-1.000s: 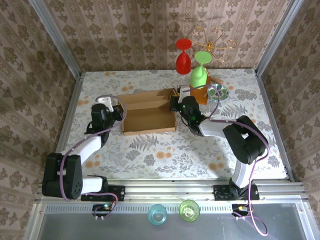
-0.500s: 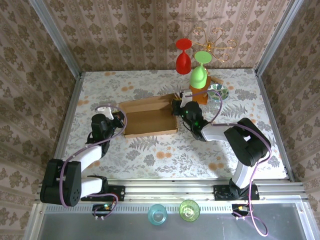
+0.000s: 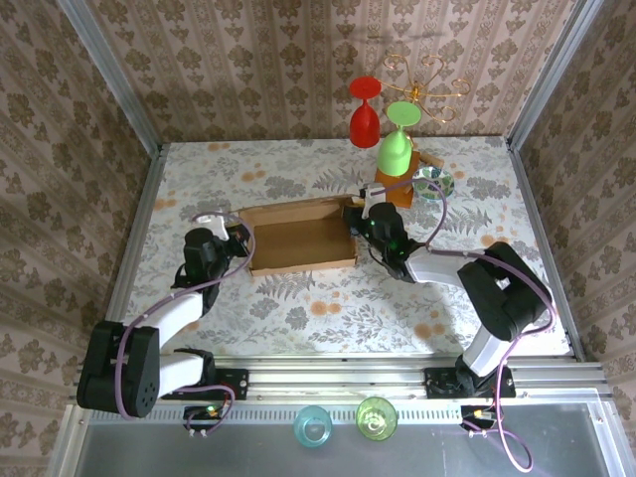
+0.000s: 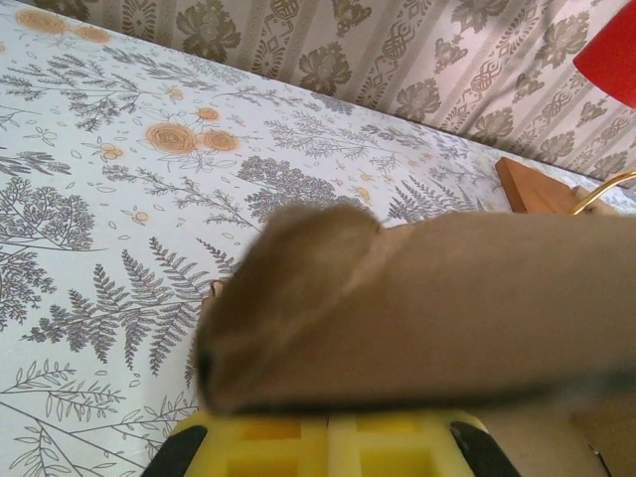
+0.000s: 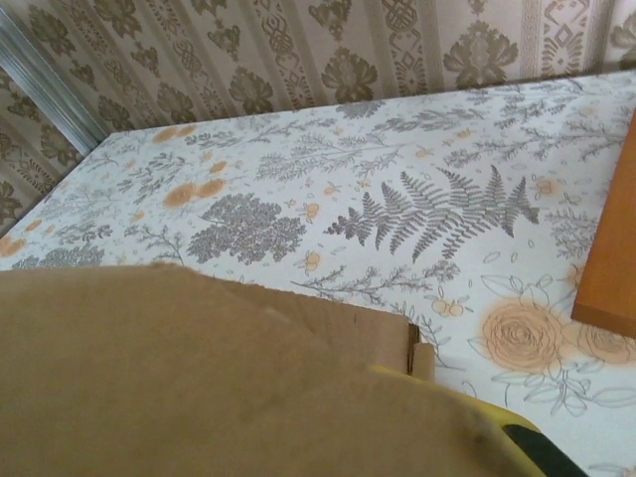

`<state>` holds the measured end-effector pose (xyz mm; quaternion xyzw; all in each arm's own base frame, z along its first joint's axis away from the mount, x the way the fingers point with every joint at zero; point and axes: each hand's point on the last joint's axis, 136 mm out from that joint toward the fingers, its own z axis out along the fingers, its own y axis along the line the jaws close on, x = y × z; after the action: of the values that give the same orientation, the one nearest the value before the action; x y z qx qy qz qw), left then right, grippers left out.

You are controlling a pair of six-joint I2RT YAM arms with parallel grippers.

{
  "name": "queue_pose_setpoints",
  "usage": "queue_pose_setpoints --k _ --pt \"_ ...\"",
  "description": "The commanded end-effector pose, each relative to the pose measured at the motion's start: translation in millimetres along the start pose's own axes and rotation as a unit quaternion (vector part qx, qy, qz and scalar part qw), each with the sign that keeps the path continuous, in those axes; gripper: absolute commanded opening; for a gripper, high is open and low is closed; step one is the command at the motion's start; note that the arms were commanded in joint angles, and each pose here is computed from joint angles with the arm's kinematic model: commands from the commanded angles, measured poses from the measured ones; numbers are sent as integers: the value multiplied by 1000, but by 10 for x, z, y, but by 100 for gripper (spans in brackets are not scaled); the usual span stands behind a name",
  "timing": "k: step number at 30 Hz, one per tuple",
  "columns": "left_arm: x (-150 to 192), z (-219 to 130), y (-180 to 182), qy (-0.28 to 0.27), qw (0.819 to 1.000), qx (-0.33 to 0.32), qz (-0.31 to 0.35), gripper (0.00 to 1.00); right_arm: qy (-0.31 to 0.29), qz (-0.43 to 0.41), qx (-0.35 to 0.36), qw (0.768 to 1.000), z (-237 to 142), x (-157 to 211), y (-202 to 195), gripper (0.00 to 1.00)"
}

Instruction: Fold the paper box

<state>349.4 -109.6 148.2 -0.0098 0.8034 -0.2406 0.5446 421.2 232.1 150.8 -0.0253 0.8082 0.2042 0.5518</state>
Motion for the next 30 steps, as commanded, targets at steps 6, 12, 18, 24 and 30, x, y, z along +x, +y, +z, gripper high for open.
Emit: queue_pose_setpoints --k 6,12,18,24,30 --pt "219 -22 50 43 999 -17 19 0 31 60 16 998 -267 -77 0 40" --pt "259 -24 42 48 998 -18 24 0 54 114 9 992 -565 -50 45 44" --pt "268 -32 45 49 998 -21 27 0 54 160 -13 986 -997 -198 263 44" --pt "279 -33 42 48 998 -21 25 0 49 321 40 945 -1291 -337 179 45" --pt "280 -31 25 48 998 -19 24 0 35 499 44 865 -1240 -482 345 47"
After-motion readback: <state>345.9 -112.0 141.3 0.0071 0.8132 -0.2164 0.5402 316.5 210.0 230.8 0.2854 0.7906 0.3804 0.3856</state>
